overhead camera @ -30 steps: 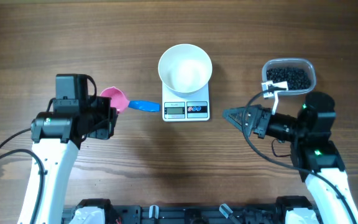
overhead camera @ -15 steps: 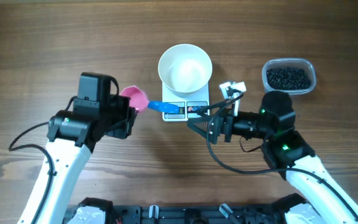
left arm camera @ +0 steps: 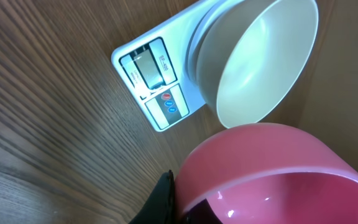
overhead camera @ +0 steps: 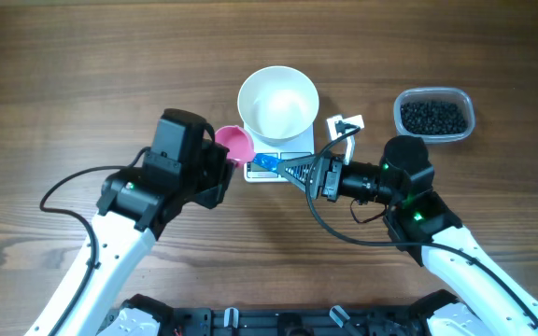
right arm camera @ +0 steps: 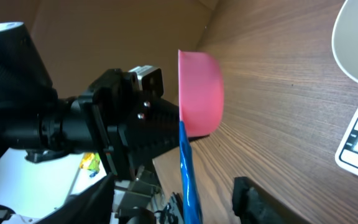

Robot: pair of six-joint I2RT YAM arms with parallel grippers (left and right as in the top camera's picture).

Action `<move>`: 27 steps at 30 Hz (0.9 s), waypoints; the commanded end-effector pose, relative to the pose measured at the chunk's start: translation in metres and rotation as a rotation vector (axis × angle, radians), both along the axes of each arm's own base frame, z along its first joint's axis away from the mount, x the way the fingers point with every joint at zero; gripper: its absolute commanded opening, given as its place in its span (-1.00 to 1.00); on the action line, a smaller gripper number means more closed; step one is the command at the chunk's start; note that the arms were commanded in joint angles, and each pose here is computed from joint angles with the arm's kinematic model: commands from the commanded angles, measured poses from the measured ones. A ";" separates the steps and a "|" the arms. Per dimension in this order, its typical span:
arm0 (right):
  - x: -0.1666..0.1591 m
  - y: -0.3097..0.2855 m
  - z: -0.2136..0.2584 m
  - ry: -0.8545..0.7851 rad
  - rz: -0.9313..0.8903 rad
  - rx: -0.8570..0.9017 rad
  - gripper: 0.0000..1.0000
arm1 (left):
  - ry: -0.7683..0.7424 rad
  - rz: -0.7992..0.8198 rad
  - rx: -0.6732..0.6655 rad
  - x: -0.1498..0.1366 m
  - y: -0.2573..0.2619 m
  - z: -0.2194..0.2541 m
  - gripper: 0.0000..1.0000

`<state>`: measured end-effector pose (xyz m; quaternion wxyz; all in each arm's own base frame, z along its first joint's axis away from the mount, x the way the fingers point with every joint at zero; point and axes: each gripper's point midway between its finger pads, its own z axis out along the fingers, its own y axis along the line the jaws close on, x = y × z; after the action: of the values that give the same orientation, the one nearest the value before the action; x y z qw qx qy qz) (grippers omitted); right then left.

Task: Scoop item into bowl and weigh 150g on scale
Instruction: 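Close the right gripper on the blue scoop handle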

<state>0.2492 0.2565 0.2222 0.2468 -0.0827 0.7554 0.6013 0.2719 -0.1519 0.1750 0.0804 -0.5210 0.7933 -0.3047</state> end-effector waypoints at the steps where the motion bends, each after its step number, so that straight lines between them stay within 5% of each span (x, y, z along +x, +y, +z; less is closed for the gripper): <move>1: -0.002 0.008 0.004 0.043 0.004 0.017 0.13 | -0.035 0.045 0.013 0.004 -0.001 0.010 -0.92; 27: 0.005 0.014 0.008 0.069 -0.061 0.036 -0.55 | -0.034 -0.005 0.001 -0.006 -0.021 0.011 -0.92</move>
<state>0.2519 0.2672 0.2213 0.2320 -0.0277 0.7618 0.6043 0.2634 -0.1723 0.1761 0.0826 -0.5152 0.7965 -0.3054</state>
